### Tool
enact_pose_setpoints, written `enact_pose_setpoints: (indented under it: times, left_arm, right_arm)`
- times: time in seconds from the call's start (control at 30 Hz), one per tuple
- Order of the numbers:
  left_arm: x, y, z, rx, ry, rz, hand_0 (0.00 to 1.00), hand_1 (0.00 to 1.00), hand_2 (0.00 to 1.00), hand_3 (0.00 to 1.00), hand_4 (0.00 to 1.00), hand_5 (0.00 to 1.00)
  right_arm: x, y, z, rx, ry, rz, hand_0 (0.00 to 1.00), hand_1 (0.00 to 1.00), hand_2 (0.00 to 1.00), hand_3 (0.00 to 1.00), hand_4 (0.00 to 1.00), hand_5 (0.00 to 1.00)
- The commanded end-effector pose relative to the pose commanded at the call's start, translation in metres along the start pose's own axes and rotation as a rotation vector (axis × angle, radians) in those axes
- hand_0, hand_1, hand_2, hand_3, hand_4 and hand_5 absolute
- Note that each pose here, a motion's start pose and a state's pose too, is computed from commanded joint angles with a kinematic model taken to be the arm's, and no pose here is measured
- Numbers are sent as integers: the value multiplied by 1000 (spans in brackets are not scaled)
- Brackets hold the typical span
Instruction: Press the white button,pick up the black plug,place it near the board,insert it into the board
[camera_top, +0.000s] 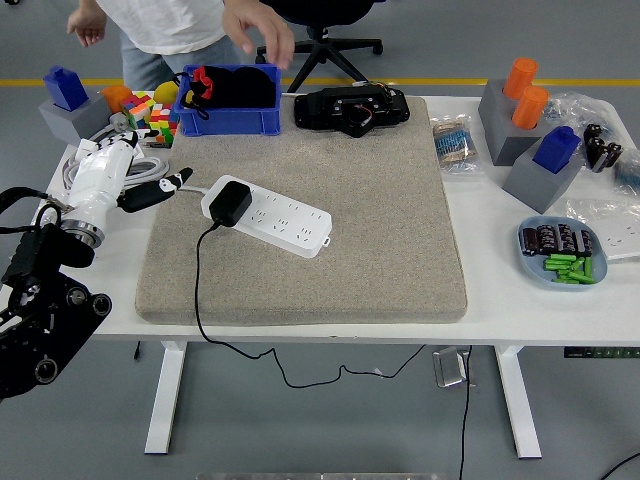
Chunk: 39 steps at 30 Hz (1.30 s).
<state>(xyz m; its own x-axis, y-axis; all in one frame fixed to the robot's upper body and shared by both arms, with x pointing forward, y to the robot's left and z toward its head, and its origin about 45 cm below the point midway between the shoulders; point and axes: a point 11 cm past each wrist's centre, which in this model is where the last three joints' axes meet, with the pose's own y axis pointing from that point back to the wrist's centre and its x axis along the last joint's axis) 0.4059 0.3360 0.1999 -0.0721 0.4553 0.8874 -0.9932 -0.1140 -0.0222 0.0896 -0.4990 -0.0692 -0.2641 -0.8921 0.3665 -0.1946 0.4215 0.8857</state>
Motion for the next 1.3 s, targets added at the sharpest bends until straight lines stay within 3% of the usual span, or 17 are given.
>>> enact_pose_setpoints:
  times: [0.27, 0.5, 1.3]
  left_arm:
    - [31, -2, -25, 59, 22, 78, 944, 957, 899, 862, 874, 716]
    - [43, 2, -37, 93, 54, 122, 947, 956, 896, 861, 872, 713]
    - [67, -1, -37, 93, 92, 194, 950, 958, 893, 847, 868, 673]
  right_arm:
    - [6, 0, -10, 19, -10, 10, 764, 637, 640, 607, 650, 415]
    - [10, 1, -15, 26, -12, 15, 764, 637, 640, 607, 650, 417]
    - [11, 1, -19, 32, -4, 16, 764, 638, 640, 606, 650, 419]
